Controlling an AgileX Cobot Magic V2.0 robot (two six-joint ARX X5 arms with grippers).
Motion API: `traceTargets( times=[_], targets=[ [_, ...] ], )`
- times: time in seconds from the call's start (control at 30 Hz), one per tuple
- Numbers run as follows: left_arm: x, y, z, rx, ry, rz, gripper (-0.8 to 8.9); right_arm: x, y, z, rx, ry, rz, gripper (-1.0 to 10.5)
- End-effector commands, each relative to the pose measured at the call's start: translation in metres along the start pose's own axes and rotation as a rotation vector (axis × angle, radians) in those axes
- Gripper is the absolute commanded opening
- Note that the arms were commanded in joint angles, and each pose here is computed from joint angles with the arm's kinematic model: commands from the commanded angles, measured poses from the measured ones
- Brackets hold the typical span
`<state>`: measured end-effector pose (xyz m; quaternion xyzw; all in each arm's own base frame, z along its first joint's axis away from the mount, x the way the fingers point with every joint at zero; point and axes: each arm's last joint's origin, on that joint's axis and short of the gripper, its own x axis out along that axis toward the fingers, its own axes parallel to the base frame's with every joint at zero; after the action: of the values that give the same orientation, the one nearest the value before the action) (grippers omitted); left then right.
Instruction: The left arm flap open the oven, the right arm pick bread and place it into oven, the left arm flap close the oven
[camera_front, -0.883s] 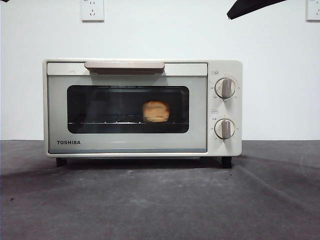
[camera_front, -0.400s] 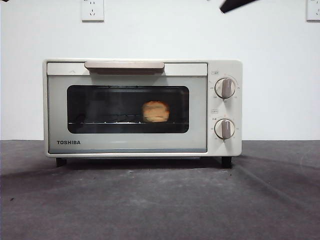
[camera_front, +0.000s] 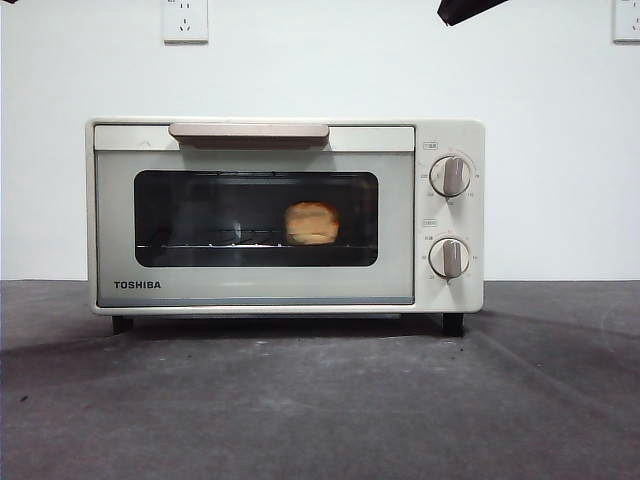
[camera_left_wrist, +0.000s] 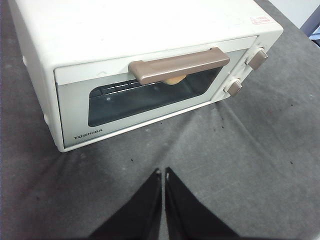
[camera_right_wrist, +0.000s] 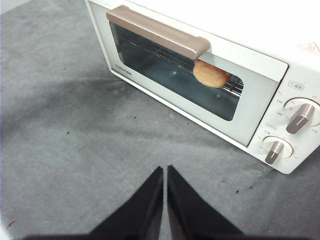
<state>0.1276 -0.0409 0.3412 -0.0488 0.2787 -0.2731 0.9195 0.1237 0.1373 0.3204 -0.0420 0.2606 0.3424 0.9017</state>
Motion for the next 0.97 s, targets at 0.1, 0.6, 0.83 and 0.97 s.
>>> traceTargets(
  times=[0.1,0.6,0.83,0.97],
  targets=[
    [-0.003,-0.002,0.006,0.020,-0.025,-0.001,0.19,0.001,0.002,0.003,0.007,-0.010,0.007,0.1],
    [-0.013,-0.005,0.010,0.100,-0.144,0.012,0.19,0.001,0.002,0.003,0.007,-0.010,0.007,0.1],
    [-0.036,-0.001,0.012,0.279,-0.573,0.166,0.19,0.001,0.002,0.003,0.007,-0.010,0.007,0.1],
    [-0.040,0.007,-0.012,0.267,-0.692,0.328,0.19,0.001,0.002,0.003,0.007,-0.010,0.007,0.1]
  ],
)
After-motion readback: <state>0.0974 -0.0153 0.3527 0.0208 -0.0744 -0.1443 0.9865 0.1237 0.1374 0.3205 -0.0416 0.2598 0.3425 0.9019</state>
